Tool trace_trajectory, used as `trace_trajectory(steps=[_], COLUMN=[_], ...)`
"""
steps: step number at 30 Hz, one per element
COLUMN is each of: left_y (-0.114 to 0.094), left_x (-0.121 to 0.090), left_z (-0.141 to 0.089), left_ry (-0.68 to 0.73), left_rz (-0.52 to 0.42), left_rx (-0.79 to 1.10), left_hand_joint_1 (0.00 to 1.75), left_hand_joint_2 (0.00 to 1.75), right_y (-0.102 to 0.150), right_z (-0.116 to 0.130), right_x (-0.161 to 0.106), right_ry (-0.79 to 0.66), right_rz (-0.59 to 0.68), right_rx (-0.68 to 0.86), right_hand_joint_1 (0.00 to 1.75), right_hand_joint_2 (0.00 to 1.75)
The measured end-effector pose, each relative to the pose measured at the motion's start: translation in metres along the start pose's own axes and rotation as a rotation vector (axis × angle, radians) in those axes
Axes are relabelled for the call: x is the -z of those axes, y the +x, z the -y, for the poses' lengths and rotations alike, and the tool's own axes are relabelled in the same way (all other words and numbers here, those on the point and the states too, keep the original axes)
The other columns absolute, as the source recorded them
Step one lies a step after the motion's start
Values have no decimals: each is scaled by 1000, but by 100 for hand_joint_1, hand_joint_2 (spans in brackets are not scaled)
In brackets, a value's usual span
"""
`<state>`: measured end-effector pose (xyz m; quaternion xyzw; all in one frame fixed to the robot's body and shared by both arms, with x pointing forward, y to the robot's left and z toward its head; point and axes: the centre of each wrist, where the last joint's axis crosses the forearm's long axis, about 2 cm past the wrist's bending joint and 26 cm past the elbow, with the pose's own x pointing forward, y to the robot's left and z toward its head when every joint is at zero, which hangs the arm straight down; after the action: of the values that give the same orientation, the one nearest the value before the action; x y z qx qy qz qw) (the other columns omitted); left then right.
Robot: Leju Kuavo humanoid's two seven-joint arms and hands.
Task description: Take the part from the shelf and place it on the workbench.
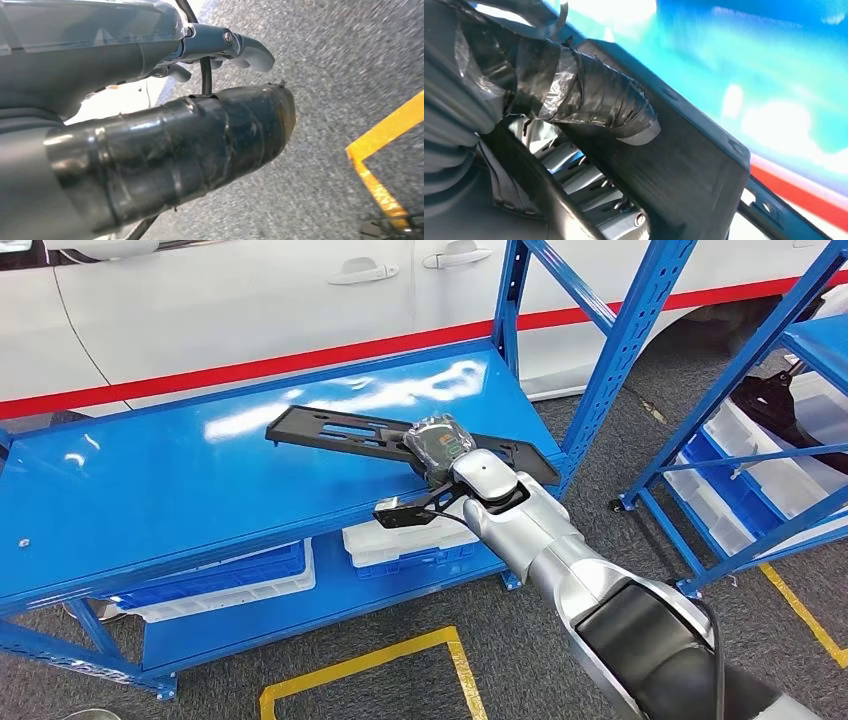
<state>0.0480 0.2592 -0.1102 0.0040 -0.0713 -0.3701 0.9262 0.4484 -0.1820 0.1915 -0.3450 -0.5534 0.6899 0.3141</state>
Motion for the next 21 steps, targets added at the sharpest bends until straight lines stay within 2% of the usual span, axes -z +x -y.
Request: trace_trajectory(steps=[3,8,11,15,19,21], left_y=[-1,-2,-4,-7,-8,-9], left_x=[0,0,0,0,0,0], left_z=[0,1,3,5,5,5], left_ry=[2,2,4,-30,-53,-56], left_rz=[13,70,159,316,336,337], left_rx=[-8,-25,-33,-38,-45,-47], left_hand_joint_1=[0,0,0,0,0,0], left_hand_joint_2=[175,175,175,175,175,87], right_y=[3,7,11,15,18,19], right_z=[30,67,88,102,109,110], right_x=[3,-6,-20,-45,-60,-64], right_ry=[-98,-254,-336,-409,-457,-469], right_rz=[47,120,167,236,276,285], right_rx=[-26,-103,-152,-182,-202,-207], right_hand_joint_1=[175,175,175,175,175,175], right_hand_joint_2=[175,175,175,175,175,175])
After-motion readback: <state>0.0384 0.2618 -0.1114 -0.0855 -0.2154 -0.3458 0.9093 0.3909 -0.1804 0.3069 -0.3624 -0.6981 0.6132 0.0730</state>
